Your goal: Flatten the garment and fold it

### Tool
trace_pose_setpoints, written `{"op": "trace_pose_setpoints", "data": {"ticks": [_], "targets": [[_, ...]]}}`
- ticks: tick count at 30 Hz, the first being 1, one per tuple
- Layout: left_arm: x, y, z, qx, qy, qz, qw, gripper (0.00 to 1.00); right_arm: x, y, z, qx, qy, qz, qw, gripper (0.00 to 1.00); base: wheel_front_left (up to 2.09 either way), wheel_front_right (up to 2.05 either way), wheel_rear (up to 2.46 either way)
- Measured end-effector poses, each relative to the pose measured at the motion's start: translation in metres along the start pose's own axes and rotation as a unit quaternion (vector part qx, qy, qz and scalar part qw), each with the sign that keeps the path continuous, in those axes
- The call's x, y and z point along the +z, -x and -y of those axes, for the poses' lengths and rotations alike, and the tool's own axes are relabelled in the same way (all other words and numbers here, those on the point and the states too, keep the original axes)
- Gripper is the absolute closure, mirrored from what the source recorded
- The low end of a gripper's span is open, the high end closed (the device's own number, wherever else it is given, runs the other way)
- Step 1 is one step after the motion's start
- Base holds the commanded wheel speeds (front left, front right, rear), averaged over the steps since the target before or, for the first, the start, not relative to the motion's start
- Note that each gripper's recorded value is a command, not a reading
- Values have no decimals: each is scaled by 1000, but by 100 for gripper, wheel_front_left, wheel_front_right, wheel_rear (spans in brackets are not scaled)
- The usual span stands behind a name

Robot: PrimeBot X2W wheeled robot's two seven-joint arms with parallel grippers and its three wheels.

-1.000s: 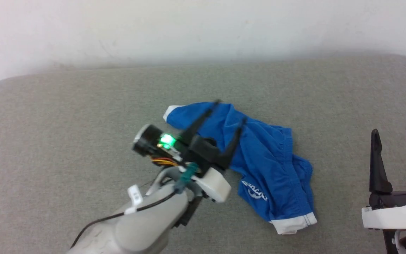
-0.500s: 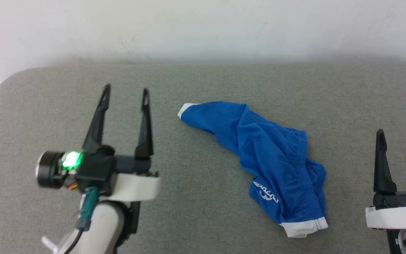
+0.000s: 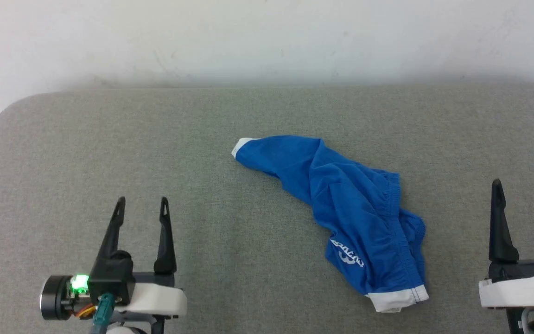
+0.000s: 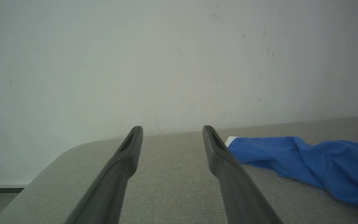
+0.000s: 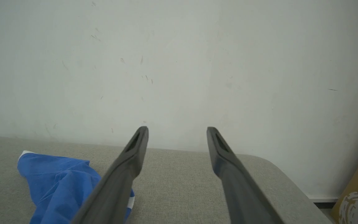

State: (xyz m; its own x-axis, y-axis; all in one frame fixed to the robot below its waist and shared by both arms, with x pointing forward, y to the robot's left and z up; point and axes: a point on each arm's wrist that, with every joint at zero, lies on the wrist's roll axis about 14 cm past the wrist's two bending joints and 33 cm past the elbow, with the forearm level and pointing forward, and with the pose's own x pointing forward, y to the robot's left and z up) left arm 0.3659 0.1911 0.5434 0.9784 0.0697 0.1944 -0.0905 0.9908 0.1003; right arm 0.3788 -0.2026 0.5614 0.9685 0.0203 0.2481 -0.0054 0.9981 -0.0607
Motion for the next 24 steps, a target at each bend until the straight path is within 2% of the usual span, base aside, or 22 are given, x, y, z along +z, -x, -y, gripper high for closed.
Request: {"op": "trace_pose_setpoints", "data": {"ticks": [8,14,16,18,19,20,22,23,24], "targets": [[0,-2,-2,3,-3,2,1000,0,0,-4,-2,4,6,1,1000,0,0,0,0],[8,-10,-2,2,-13,18,1000,0,50,-49,-12,20,39,91,995,0,0,0,0],[9,-12,-3,4,-14,20,1000,0,64,-67,-21,46,54,116,991,0,0,0,0],[9,-12,-3,4,-13,20,1000,0,63,-83,-32,84,72,117,987,0,0,0,0],[9,-12,-3,4,-13,20,1000,0,63,-83,-32,84,72,117,987,0,0,0,0],[8,-11,-3,3,-18,18,1000,0,52,-96,-46,130,97,101,982,0,0,0,0],[7,-11,-4,4,-18,16,1000,0,24,-107,-57,172,122,48,976,0,0,0,0],[7,-11,-4,4,-18,16,1000,0,24,-107,-57,172,122,48,976,0,0,0,0],[7,-11,-5,6,-17,16,1000,0,12,-112,-62,192,134,19,972,0,0,0,0]]}}
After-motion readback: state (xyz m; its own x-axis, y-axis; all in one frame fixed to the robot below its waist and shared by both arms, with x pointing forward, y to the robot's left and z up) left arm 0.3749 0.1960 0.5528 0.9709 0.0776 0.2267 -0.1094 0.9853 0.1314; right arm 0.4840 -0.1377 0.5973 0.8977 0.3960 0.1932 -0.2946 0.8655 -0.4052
